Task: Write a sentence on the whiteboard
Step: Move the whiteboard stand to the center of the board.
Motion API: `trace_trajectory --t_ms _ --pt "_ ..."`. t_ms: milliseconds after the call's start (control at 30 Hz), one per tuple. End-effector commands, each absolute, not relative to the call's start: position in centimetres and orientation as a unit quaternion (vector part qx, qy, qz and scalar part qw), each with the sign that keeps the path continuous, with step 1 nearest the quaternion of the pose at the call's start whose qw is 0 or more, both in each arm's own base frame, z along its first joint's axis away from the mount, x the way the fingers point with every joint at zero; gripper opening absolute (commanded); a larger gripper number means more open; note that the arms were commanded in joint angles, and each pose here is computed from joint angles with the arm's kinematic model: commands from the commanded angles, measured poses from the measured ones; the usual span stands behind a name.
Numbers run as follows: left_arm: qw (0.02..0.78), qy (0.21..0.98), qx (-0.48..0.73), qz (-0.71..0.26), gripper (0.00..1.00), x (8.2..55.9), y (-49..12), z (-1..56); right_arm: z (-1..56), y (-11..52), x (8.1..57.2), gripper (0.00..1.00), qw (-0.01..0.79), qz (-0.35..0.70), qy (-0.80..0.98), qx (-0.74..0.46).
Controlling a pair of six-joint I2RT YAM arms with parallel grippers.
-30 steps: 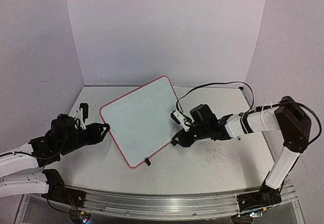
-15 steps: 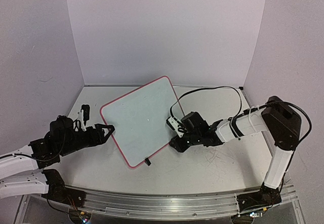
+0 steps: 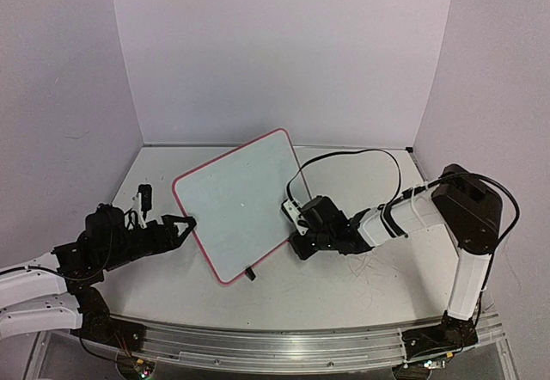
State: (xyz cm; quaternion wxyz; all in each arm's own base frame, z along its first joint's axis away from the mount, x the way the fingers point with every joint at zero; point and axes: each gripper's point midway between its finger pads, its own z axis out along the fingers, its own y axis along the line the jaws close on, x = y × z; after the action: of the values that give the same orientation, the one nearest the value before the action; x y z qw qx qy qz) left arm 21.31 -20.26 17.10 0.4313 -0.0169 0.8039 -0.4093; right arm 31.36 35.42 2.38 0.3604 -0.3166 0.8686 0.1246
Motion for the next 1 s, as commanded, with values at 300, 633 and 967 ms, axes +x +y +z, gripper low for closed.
trace_trajectory --t_ms 300,633,967 --pt "0.408 0.791 0.038 -0.454 0.92 21.3 -23.7 18.3 5.8 27.4 33.4 0.00 0.469 0.022 0.874 -0.128" --pt "0.384 0.768 0.105 -0.502 0.95 23.7 -29.7 18.9 4.2 23.3 31.1 0.00 0.452 0.017 0.889 -0.064" --pt "0.340 0.726 0.210 -0.560 0.87 27.4 -34.3 18.0 4.4 23.3 30.6 0.00 0.447 0.047 0.888 -0.093"
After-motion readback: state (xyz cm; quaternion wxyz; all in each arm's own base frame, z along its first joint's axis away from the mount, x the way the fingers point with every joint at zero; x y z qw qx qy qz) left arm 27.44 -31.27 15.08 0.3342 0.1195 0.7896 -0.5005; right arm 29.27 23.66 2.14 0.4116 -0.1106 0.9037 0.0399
